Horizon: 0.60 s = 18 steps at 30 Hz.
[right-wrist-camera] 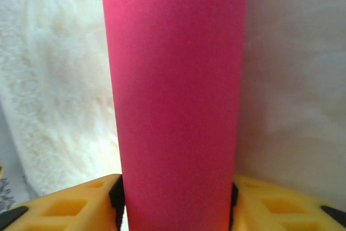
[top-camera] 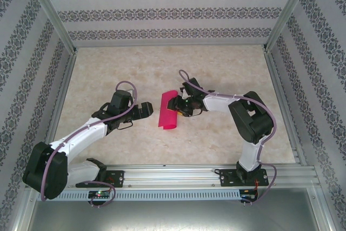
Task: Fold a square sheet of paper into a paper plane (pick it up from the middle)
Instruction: Fold the square sheet of paper in half at the center of the table.
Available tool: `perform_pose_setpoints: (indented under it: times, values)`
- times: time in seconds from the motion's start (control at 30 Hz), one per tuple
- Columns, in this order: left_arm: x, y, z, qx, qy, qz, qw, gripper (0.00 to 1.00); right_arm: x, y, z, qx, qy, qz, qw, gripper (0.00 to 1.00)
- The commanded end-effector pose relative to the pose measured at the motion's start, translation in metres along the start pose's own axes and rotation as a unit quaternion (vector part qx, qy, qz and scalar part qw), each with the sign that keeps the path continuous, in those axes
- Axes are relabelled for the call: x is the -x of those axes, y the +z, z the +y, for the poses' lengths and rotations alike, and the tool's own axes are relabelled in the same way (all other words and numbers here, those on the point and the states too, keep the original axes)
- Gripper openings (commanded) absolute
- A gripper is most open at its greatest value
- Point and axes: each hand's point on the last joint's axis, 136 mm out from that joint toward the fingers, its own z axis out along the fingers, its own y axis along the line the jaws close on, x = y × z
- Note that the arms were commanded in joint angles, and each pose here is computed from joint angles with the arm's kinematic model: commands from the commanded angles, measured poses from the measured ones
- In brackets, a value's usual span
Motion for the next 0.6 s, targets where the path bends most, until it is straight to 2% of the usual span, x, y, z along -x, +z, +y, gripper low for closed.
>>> perform_pose_setpoints:
  times: [0.0,0.3,0.4,0.57]
  values:
    - [0.010,0.001,-0.007,-0.013,0.010,-0.005,1.000,1.00,0.003,-0.015,-0.003,-0.033,-0.025,-0.004,0.999,0.56]
    - [0.006,0.004,-0.017,-0.040,0.018,0.012,0.999,1.00,0.007,-0.034,-0.004,-0.040,-0.027,-0.014,0.999,0.61]
    - [0.004,0.006,-0.020,-0.050,0.018,0.018,0.998,0.99,0.006,-0.037,-0.016,-0.069,-0.024,-0.015,0.997,0.61]
    - [0.002,0.011,-0.030,-0.076,0.015,0.033,0.996,0.92,0.004,-0.032,-0.038,-0.117,-0.013,-0.006,0.993,0.61]
